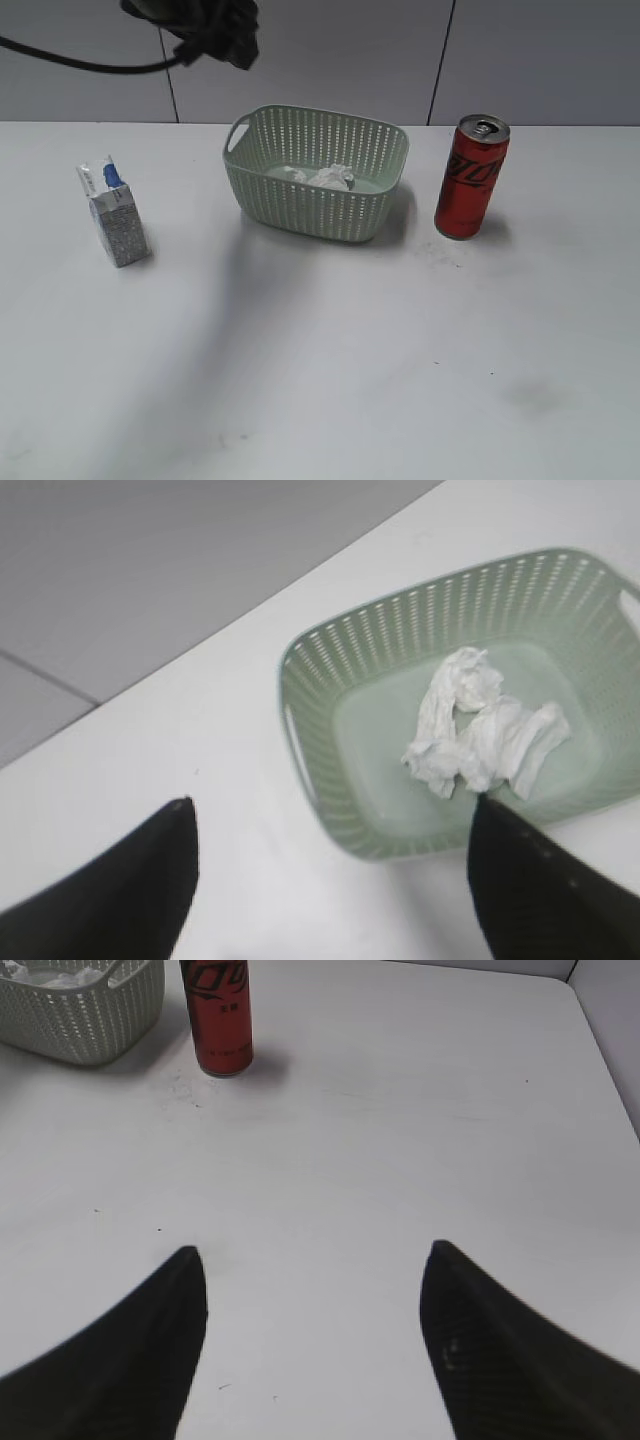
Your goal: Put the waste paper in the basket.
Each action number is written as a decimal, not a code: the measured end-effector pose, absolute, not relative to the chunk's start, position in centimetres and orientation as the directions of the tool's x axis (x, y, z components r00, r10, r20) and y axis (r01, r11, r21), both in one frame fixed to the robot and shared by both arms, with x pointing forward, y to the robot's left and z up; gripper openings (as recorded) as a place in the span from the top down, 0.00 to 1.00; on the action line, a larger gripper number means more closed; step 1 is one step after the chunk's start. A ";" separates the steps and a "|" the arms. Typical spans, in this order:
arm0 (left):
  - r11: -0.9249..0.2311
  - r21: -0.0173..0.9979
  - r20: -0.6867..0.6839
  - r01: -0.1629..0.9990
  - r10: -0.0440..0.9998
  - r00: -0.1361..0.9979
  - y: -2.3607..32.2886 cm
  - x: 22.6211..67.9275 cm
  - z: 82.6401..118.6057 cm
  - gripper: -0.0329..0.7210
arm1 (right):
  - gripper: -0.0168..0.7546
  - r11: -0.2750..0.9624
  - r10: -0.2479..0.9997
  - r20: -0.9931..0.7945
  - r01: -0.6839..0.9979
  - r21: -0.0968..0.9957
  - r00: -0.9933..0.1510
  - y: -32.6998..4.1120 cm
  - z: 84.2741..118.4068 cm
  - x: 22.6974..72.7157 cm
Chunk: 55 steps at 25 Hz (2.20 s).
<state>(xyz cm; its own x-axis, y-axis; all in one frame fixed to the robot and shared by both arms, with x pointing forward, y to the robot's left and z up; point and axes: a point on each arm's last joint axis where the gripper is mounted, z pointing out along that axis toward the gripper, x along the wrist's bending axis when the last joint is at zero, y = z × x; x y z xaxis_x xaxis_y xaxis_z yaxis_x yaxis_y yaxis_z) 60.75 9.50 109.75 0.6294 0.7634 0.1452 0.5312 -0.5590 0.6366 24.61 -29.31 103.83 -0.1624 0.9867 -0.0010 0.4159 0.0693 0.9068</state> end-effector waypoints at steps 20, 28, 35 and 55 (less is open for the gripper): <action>-0.162 0.440 0.029 0.883 0.986 0.167 27.3 54.6 114.8 0.17 | 0.32 0.069 0.987 -0.001 0.416 0.907 -0.162 -29.3 103.8 24.6; -0.137 0.501 0.034 0.854 0.990 0.139 28.6 46.5 116.2 0.17 | 0.32 0.069 0.987 0.000 0.416 0.907 -0.163 -29.3 103.8 24.6; -0.132 0.564 0.037 0.815 0.990 0.135 29.0 39.8 114.5 0.17 | 0.32 0.069 0.987 0.000 0.416 0.907 -0.163 -29.3 103.8 24.6; -0.093 0.819 0.022 0.567 0.991 0.131 29.6 26.4 105.7 0.17 | 0.32 0.069 0.987 0.000 0.416 0.907 -0.163 -29.3 103.8 24.6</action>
<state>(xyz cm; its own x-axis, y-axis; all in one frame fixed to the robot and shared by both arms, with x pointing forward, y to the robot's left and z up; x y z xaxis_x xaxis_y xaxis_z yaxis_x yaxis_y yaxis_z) 26.41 29.59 105.75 0.1310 0.9911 0.0223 0.5668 -0.0934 0.8185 24.61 -29.30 103.83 -0.1629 0.9866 -0.0001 0.4160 0.0688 0.9068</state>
